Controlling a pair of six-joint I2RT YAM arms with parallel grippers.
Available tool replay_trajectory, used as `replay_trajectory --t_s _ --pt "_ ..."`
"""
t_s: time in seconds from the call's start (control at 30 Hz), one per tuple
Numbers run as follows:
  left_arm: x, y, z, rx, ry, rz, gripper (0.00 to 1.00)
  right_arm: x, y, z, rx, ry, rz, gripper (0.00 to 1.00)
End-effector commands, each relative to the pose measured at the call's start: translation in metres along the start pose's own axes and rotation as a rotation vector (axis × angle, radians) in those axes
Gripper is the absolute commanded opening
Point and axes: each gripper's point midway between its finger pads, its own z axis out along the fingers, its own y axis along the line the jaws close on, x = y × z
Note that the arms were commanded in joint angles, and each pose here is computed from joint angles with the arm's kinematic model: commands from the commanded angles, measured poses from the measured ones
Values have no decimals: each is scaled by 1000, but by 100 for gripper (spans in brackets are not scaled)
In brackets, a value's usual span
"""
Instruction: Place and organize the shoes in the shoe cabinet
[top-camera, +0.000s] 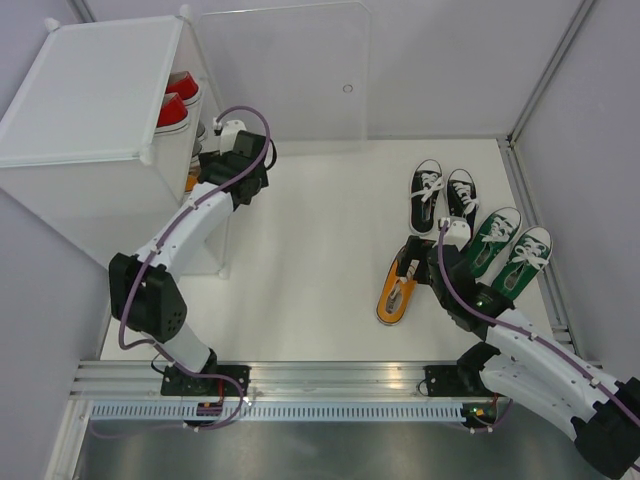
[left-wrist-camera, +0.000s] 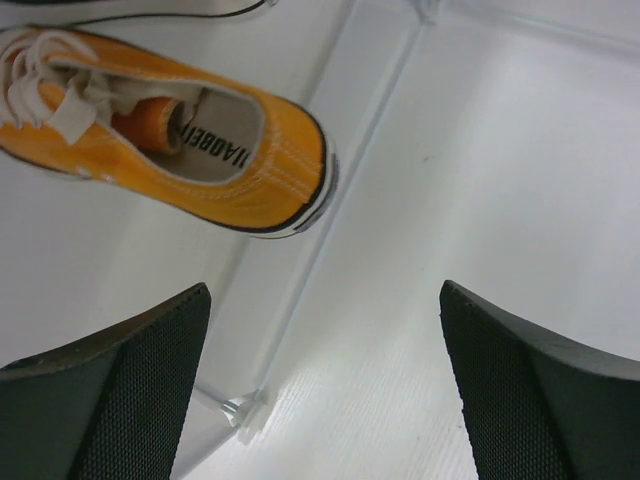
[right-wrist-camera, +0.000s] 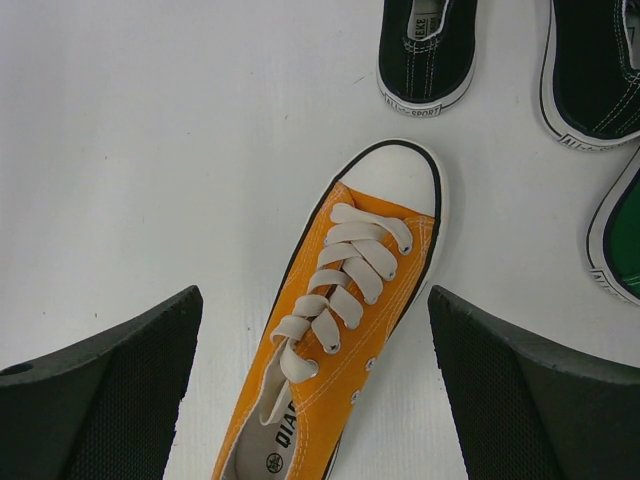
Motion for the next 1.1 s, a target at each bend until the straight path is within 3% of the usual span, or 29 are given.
replay_trajectory --t_s 0.0,0.17,0.53,0.67,0.77,1.07 --pt "-13 22 4 -152 -112 -231 97 -9 8 -2 -37 -37 24 97" --pt "-15 32 14 -227 -159 -307 90 -9 10 -2 -50 -34 26 97" --pt "-14 35 51 -315 -154 -334 79 -10 13 -5 -64 -46 22 97" --pt "-19 50 57 -368 -167 -341 63 -8 16 -5 -70 -41 16 97" --pt "-22 63 60 -394 -168 -345 56 -7 17 -4 -72 -39 13 97" --pt "-31 87 81 -414 -147 -308 53 -4 19 -3 -78 -34 10 97"
